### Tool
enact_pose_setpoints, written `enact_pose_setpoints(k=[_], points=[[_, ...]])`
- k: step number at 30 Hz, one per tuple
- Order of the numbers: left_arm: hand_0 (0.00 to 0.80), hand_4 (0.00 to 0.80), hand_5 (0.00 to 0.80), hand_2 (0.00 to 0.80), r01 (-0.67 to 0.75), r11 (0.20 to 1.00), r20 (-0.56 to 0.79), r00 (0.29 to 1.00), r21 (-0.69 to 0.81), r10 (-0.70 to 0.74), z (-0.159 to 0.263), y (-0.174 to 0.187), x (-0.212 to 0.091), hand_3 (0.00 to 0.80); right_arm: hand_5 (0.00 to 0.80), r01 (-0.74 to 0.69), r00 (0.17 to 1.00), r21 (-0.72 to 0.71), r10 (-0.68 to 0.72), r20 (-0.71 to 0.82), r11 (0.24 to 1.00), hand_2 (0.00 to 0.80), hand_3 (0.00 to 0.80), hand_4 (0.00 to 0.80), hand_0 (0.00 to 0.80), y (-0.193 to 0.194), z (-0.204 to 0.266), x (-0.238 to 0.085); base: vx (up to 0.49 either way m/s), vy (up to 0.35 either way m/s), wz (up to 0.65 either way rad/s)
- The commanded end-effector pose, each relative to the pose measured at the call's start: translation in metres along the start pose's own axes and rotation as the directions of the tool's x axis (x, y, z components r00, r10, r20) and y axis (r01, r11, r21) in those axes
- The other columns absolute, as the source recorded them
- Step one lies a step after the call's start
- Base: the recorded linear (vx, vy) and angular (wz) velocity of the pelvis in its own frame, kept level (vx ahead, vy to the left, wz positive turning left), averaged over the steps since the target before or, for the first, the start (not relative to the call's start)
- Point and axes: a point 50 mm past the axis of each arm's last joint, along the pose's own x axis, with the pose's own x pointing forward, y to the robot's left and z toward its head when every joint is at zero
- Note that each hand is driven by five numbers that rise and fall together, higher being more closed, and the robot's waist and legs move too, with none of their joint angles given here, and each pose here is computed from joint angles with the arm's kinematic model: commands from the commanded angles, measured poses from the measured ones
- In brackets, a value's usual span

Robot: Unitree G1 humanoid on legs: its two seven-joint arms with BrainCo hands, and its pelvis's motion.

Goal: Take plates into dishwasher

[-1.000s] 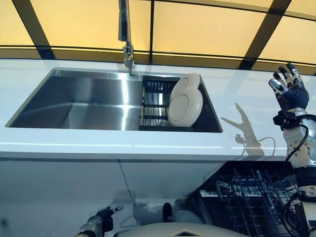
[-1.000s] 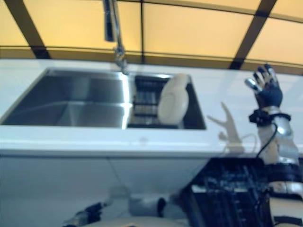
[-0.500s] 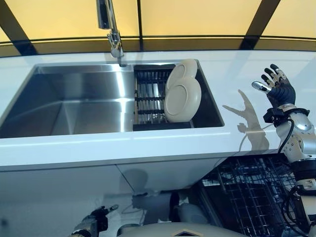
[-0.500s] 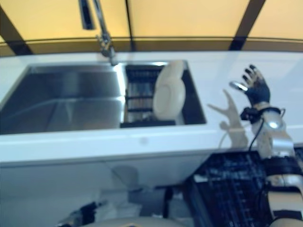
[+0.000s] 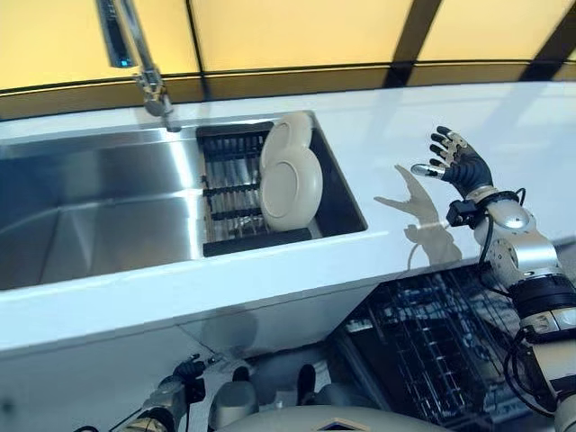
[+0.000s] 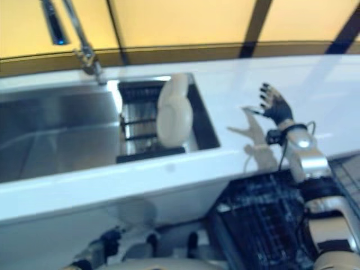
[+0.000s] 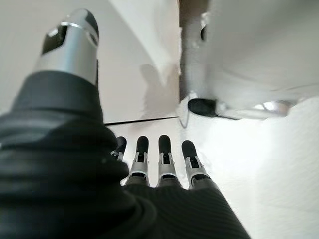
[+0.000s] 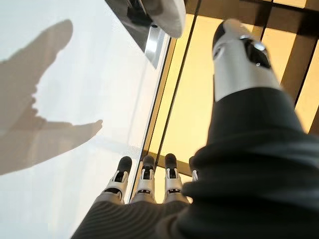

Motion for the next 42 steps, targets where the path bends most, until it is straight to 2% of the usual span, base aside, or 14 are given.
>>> enact_pose_setpoints(k=[1, 4, 16, 28, 42], points=[[0.0, 0.0, 0.0, 0.0, -0.019, 1.0, 0.078, 0.997, -0.009, 0.019, 0.026, 0.009, 0.001, 0.0, 0.0, -0.032, 0.993, -0.047, 0.037, 0.109, 0.998, 0.0, 0.0, 0.0, 0.0, -0.007, 0.035, 0.007, 0.01, 0.004, 0.05], [0.0, 0.0, 0.0, 0.0, -0.016, 1.0, 0.067, 0.998, -0.014, 0.017, 0.02, 0.012, 0.0, 0.0, 0.0, -0.081, 0.994, -0.015, 0.082, 0.079, 0.997, 0.0, 0.0, 0.0, 0.0, -0.002, 0.035, 0.009, 0.003, 0.014, 0.13], [0.0, 0.0, 0.0, 0.0, 0.004, 1.0, 0.078, 0.997, 0.027, -0.006, 0.023, 0.007, 0.001, 0.0, 0.0, -0.228, 0.973, -0.027, 0.227, -0.033, 0.973, 0.0, 0.0, 0.0, 0.0, 0.023, 0.041, 0.026, 0.019, 0.0, 0.14], [0.0, 0.0, 0.0, 0.0, 0.013, 0.998, 0.055, 0.998, 0.061, -0.016, 0.018, 0.004, 0.001, 0.0, 0.0, -0.303, 0.946, 0.044, 0.306, -0.108, 0.952, 0.0, 0.0, 0.0, 0.0, 0.056, 0.038, 0.04, 0.013, 0.002, 0.01], [0.0, 0.0, 0.0, 0.0, 0.022, 0.998, 0.057, 0.998, 0.064, -0.026, 0.02, 0.0, 0.001, 0.0, 0.0, -0.348, 0.912, 0.087, 0.359, -0.2, 0.933, 0.0, 0.0, 0.0, 0.0, 0.078, 0.017, 0.041, 0.0, 0.0, 0.0]])
